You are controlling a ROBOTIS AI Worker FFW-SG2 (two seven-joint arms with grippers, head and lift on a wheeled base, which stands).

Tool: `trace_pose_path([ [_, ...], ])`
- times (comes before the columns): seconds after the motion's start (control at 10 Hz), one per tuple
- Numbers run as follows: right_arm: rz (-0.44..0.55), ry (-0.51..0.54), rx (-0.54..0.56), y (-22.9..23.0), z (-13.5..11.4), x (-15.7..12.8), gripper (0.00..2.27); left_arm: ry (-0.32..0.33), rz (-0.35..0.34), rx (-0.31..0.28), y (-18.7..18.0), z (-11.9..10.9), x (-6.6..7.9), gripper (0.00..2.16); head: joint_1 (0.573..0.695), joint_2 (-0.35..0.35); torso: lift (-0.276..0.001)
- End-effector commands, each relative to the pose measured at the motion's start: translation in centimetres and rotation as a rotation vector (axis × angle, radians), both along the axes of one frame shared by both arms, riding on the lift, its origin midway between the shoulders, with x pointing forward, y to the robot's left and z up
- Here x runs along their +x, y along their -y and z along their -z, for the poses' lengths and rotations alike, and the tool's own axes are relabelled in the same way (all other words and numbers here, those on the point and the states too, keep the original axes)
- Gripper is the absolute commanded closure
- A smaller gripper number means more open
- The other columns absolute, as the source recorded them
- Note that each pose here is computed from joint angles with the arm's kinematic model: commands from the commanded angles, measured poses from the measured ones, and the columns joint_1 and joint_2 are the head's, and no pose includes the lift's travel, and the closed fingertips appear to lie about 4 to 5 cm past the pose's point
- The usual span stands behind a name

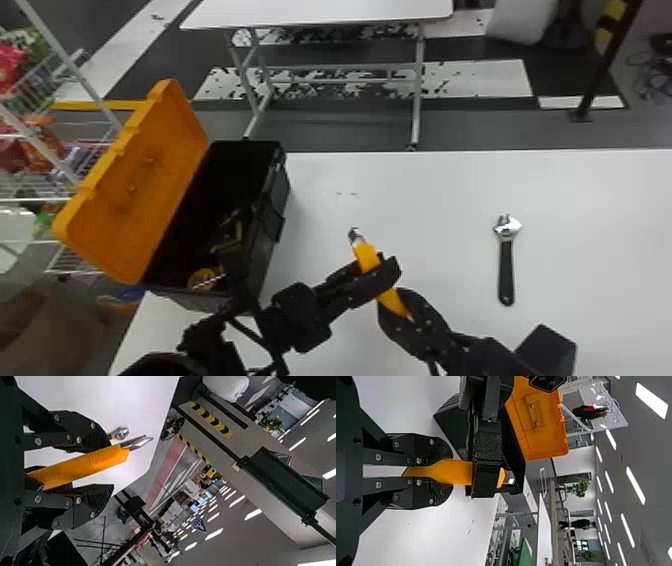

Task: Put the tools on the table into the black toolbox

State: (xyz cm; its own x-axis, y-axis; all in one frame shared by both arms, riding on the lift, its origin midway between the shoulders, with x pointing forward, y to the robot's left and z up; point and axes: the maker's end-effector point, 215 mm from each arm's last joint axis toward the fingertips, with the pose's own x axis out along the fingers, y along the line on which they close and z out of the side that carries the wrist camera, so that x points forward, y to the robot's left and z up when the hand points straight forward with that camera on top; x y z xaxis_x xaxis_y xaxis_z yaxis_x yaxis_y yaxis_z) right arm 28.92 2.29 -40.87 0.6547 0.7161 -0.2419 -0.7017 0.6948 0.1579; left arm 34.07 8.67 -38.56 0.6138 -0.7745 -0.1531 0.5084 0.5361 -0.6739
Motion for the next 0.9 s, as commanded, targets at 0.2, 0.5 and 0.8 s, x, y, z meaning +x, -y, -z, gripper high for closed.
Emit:
trace_pose_path([
  [0.2,0.027,0.002,-0.002,0.2,-0.3,0.4,1.86,0.009,-0.001,-0.003,-0.9,-0.3,0.1,2.13,0.695,0.21,-0.075],
  [0.5,0.094,0.009,0.0,1.1,-0.4,1.2,0.07,0.016,-0.009,-0.005,-1.4,-0.5,0.2,2.13,0.695,0.207,-0.075],
  [0.8,0.116,0.025,0.022,1.9,-1.0,1.2,0.04,0.017,-0.041,-0.019,-2.8,-1.0,0.4,2.13,0.695,0.202,-0.075],
])
